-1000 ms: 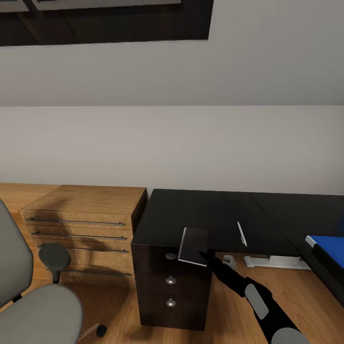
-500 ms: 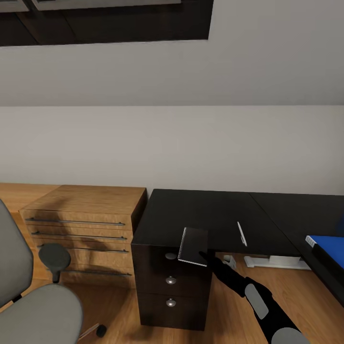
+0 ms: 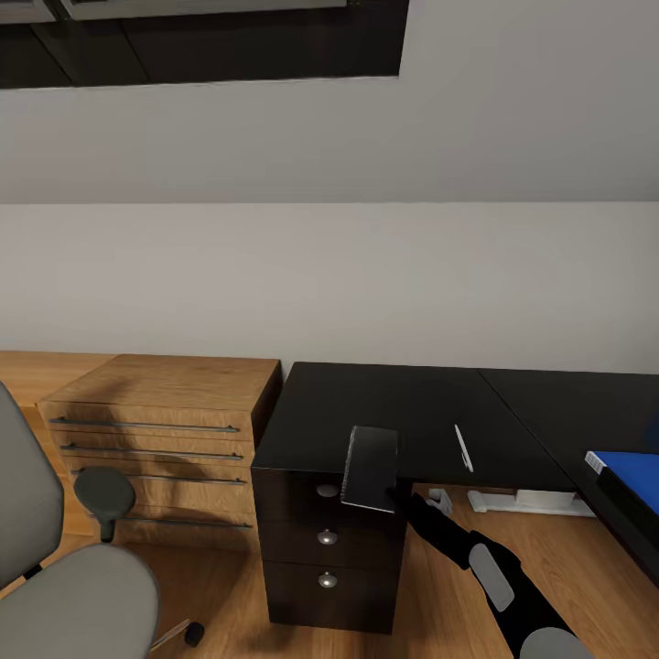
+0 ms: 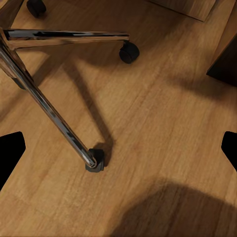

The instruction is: In the bedroom, organize the workspace by keeping the computer under the desk, ensuring the monitor is on the desk, placing the keyboard on the desk next to the monitor, placing the mouse on the desk next to the keyboard, moving the folder from the swivel chair onto the desk next to the mouse, stacking the notebook on top of the folder with the pen on top of the notebook, and positioning the swivel chair next to the desk.

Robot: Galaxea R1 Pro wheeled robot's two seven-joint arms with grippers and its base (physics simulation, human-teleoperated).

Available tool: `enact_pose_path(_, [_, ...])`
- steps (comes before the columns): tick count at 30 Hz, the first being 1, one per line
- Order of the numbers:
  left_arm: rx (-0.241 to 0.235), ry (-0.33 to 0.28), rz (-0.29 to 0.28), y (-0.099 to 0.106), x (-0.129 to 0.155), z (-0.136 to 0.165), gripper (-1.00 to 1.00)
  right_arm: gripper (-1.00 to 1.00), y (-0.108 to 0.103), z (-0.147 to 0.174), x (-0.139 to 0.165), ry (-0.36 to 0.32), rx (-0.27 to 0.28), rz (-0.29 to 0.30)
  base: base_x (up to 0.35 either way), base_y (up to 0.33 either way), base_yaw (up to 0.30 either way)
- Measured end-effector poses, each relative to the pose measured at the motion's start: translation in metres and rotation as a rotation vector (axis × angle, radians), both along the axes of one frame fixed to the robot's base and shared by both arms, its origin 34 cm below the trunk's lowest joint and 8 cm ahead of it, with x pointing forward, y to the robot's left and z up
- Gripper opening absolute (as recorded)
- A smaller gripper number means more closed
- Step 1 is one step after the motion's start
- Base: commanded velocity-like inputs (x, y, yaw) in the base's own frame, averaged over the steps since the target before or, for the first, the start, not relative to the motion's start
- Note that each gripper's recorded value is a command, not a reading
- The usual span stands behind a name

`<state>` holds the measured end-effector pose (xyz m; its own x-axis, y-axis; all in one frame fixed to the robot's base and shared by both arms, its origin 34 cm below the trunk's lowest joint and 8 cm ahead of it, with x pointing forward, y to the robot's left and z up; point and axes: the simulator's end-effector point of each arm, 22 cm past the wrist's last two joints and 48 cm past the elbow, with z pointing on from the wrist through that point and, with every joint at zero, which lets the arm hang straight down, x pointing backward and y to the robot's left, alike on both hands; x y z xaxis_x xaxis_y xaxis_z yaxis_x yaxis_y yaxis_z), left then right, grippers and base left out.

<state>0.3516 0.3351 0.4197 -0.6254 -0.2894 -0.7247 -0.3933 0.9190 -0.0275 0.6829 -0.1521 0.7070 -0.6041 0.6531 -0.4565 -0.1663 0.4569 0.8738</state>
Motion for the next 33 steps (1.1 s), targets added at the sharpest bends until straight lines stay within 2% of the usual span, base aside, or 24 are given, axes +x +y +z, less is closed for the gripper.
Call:
enact_pose_path(20, [0.001, 0.0, 0.0, 0.001, 0.0, 0.0, 1.0, -1.0, 0.0, 0.0, 0.0, 0.001, -0.001, 0.0, 0.0, 0.0, 0.0])
enact_pose_path(33, [0.001, 0.0, -0.001, 0.0, 0.003, 0.025, 1.0, -1.0, 0.0, 0.024, 0.003, 0.001, -0.003, -0.001, 0.0, 0.0, 0.0])
